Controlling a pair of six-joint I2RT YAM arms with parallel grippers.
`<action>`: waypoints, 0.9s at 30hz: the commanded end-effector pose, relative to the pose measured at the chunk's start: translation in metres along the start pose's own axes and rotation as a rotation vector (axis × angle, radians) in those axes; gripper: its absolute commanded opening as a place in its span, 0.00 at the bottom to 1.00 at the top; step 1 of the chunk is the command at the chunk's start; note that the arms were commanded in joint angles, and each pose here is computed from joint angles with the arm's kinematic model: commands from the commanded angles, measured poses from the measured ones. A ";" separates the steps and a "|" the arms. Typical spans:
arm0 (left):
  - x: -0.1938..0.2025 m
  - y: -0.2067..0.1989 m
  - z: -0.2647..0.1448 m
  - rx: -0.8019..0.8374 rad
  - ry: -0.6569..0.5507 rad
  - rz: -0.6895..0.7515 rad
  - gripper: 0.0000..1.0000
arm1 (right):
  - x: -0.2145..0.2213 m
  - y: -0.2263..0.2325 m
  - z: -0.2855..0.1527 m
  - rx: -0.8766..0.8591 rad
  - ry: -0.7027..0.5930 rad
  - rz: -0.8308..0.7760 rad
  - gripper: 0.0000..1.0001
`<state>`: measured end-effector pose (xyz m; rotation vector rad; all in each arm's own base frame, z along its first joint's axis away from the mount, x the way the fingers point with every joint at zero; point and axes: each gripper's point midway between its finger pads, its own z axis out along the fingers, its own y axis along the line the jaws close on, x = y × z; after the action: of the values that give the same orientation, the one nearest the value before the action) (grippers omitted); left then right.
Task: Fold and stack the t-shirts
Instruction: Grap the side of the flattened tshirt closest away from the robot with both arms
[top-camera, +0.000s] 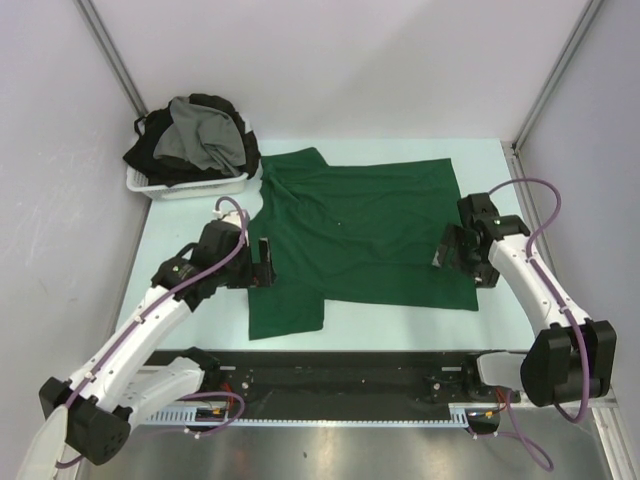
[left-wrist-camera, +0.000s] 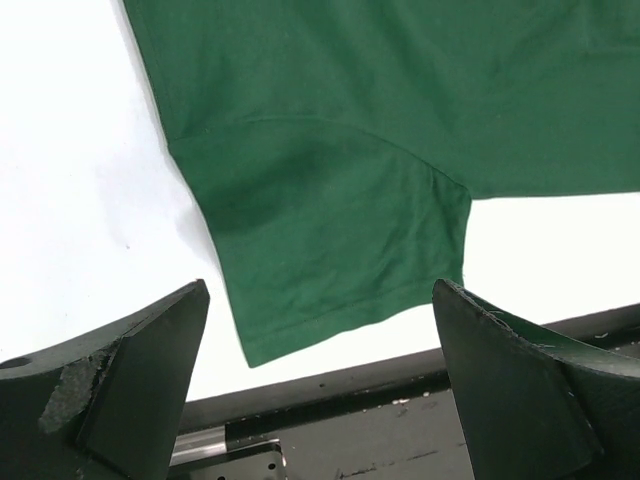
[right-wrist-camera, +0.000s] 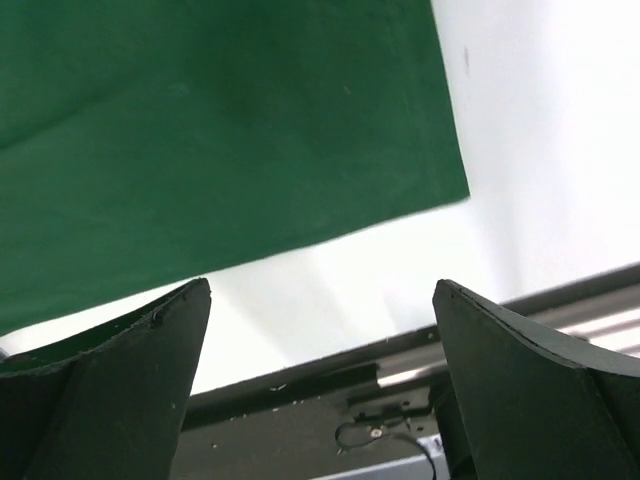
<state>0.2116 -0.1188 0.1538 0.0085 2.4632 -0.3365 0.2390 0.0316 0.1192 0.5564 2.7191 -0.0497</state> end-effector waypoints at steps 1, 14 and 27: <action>-0.023 -0.012 -0.006 0.033 -0.060 0.028 0.99 | 0.029 -0.019 -0.005 0.041 0.087 0.127 1.00; 0.013 -0.016 0.001 0.065 0.008 0.037 0.99 | 0.083 -0.062 -0.004 0.175 0.154 0.288 1.00; -0.018 -0.057 -0.025 0.196 -0.059 0.093 1.00 | 0.063 -0.044 0.006 0.045 -0.047 0.350 0.96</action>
<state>0.1989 -0.1493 0.1633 0.1587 2.4422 -0.4338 0.1524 0.0136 0.0899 1.0070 2.6193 -0.0375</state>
